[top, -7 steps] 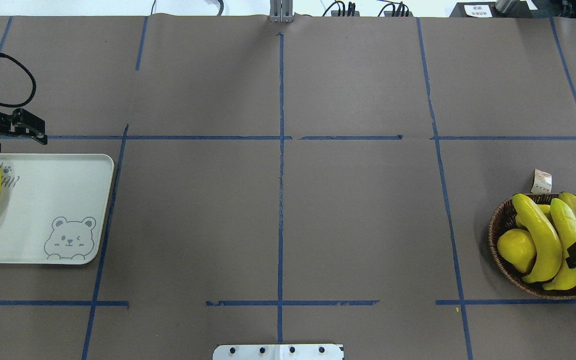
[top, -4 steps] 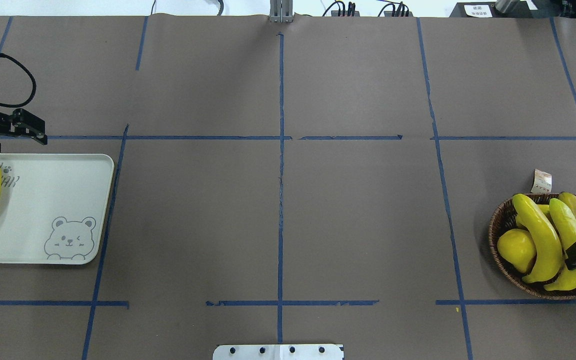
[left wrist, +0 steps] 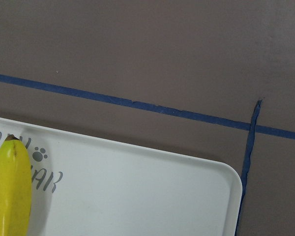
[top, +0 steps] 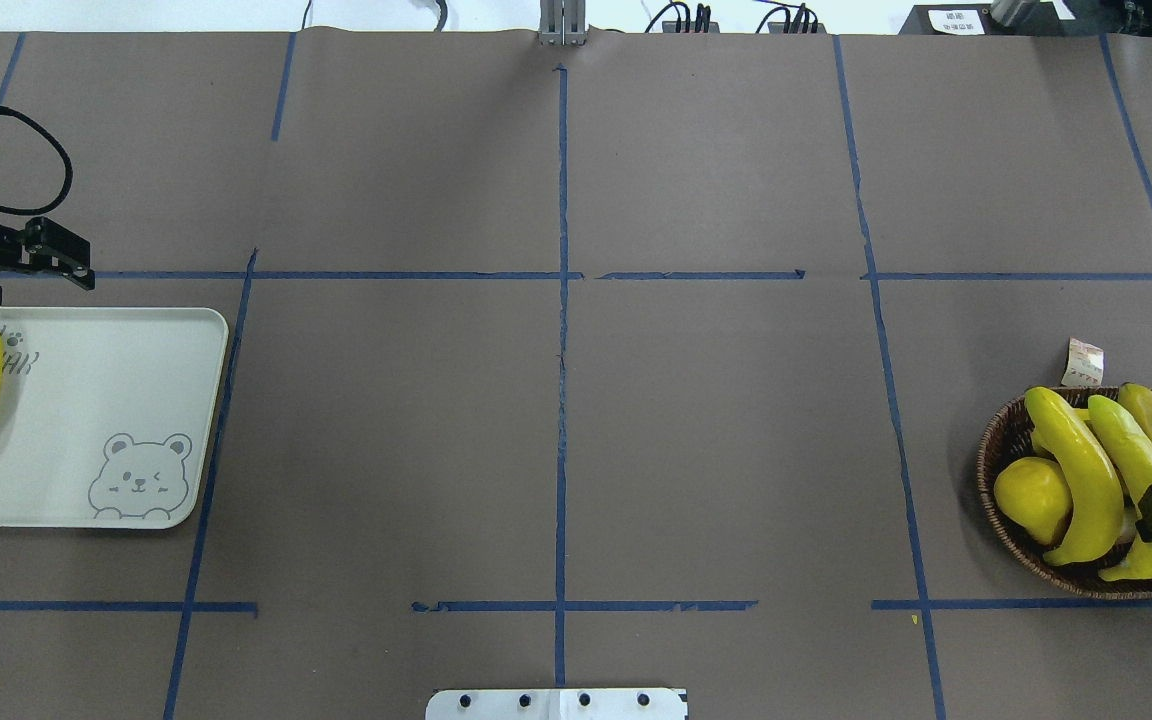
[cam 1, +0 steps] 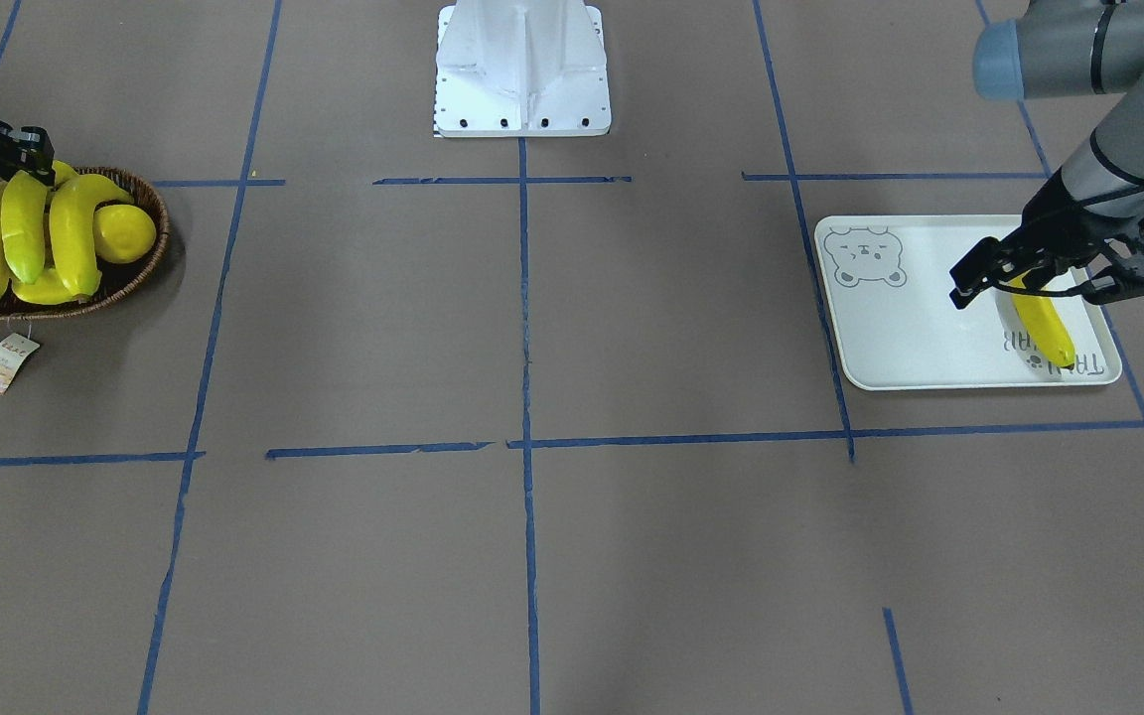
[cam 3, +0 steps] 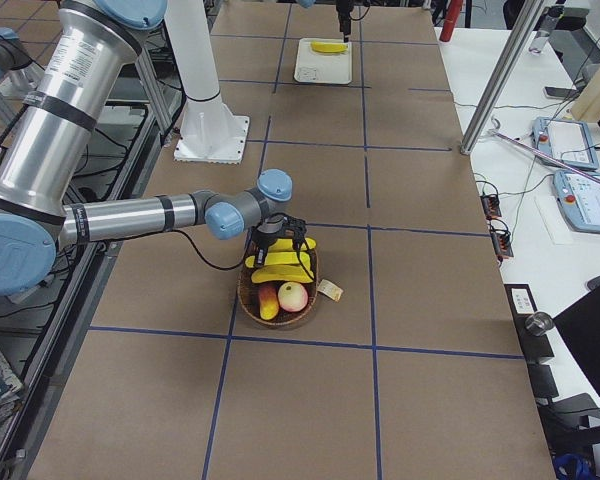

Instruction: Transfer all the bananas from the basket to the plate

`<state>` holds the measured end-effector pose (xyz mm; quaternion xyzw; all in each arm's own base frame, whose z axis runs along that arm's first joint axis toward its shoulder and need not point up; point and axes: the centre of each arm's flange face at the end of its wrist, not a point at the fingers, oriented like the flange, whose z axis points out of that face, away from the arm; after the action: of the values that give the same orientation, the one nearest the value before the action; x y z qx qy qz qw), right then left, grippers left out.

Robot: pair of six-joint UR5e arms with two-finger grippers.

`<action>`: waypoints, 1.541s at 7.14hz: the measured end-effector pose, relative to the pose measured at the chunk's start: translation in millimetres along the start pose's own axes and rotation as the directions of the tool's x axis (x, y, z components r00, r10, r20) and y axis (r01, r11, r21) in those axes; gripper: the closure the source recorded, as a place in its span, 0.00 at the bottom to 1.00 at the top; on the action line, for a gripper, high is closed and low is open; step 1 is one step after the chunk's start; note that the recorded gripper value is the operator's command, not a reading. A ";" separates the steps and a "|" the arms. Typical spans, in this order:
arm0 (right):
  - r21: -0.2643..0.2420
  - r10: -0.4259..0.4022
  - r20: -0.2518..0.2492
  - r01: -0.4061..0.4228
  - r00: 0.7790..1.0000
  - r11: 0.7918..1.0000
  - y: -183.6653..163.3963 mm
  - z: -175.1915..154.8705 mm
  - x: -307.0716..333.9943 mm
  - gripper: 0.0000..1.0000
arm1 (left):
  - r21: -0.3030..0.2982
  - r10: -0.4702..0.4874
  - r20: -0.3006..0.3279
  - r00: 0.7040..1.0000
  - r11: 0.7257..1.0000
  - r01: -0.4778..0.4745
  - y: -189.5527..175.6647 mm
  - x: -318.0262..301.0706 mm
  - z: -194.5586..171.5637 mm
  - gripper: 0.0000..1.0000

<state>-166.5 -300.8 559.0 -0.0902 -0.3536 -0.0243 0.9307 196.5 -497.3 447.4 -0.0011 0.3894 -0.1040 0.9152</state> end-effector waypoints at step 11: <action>0.162 0.009 0.027 -0.013 1.000 0.987 20.0 -179.7 -45.2 1.00 | -0.003 -0.003 0.001 1.000 1.000 0.003 -1.0 -1.2 2.4 0.00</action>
<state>-80.7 -315.2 394.2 -0.0166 -0.3662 0.0109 0.9303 197.2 -498.3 450.0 -0.0031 0.3890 -0.1048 0.9153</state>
